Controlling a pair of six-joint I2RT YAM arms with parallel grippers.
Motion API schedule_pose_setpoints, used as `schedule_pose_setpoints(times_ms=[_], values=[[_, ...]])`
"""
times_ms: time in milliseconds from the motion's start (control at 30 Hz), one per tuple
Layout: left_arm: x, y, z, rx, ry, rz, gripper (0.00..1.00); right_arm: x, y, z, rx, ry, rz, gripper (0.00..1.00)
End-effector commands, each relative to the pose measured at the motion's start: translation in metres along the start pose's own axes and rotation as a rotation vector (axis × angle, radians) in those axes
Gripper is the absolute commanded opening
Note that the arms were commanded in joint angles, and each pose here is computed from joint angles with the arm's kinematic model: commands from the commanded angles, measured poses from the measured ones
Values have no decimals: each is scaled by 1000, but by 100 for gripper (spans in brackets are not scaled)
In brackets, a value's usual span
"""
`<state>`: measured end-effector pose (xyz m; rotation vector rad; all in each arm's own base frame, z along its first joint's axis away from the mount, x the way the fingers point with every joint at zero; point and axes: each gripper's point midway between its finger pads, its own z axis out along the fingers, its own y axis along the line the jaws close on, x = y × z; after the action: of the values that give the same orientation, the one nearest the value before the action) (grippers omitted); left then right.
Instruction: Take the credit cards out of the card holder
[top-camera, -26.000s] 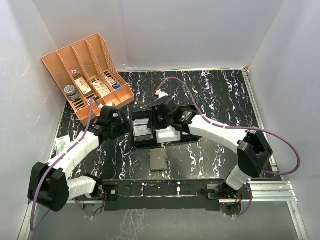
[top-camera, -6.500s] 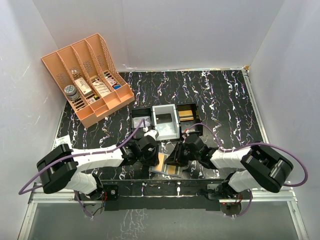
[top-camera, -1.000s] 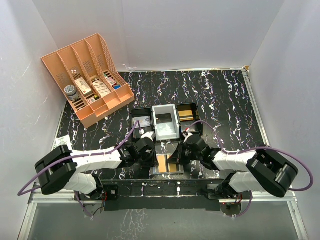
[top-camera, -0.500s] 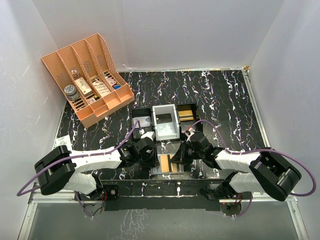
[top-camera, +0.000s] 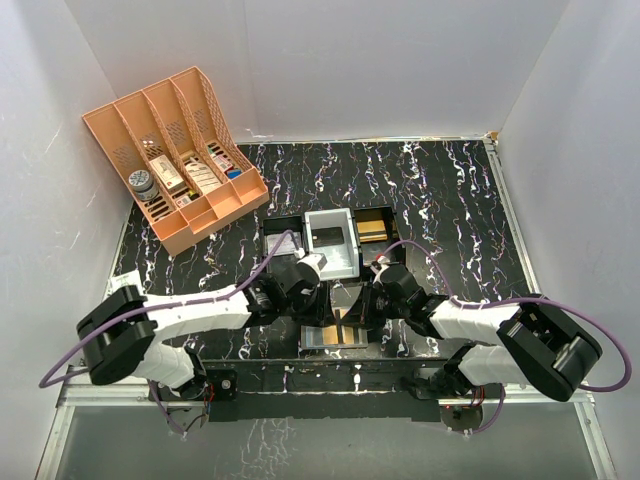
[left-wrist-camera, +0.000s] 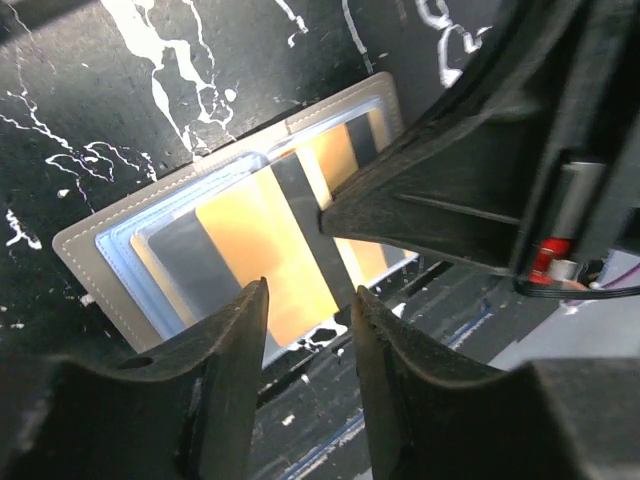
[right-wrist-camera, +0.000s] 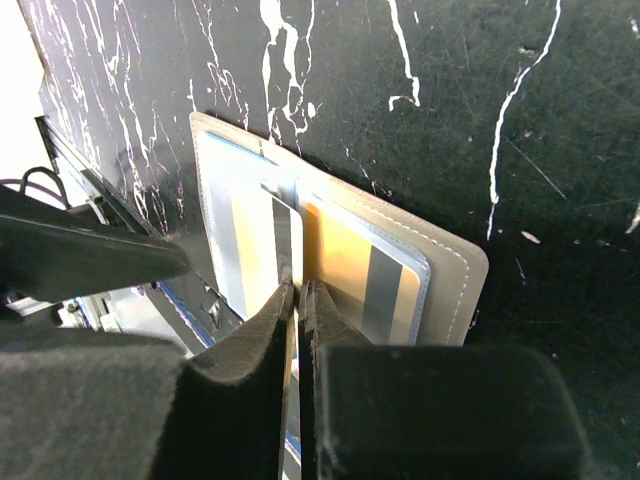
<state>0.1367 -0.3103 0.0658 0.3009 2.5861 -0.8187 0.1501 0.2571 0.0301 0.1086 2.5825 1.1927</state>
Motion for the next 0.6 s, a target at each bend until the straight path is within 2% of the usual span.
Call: schedule_pose_setpoints(times_ms=[0, 167, 367, 567], values=[[17, 7, 16, -19, 64, -10, 35, -3, 2, 0, -23, -24, 1, 2], [32, 33, 20, -102, 88, -39, 27, -4, 6, -3, -52, -42, 9, 5], [47, 55, 17, -159, 104, -49, 23, -6, 10, -4, -71, -55, 8, 15], [53, 60, 14, -153, 101, -64, 21, -5, 13, -5, -95, -55, 9, 32]])
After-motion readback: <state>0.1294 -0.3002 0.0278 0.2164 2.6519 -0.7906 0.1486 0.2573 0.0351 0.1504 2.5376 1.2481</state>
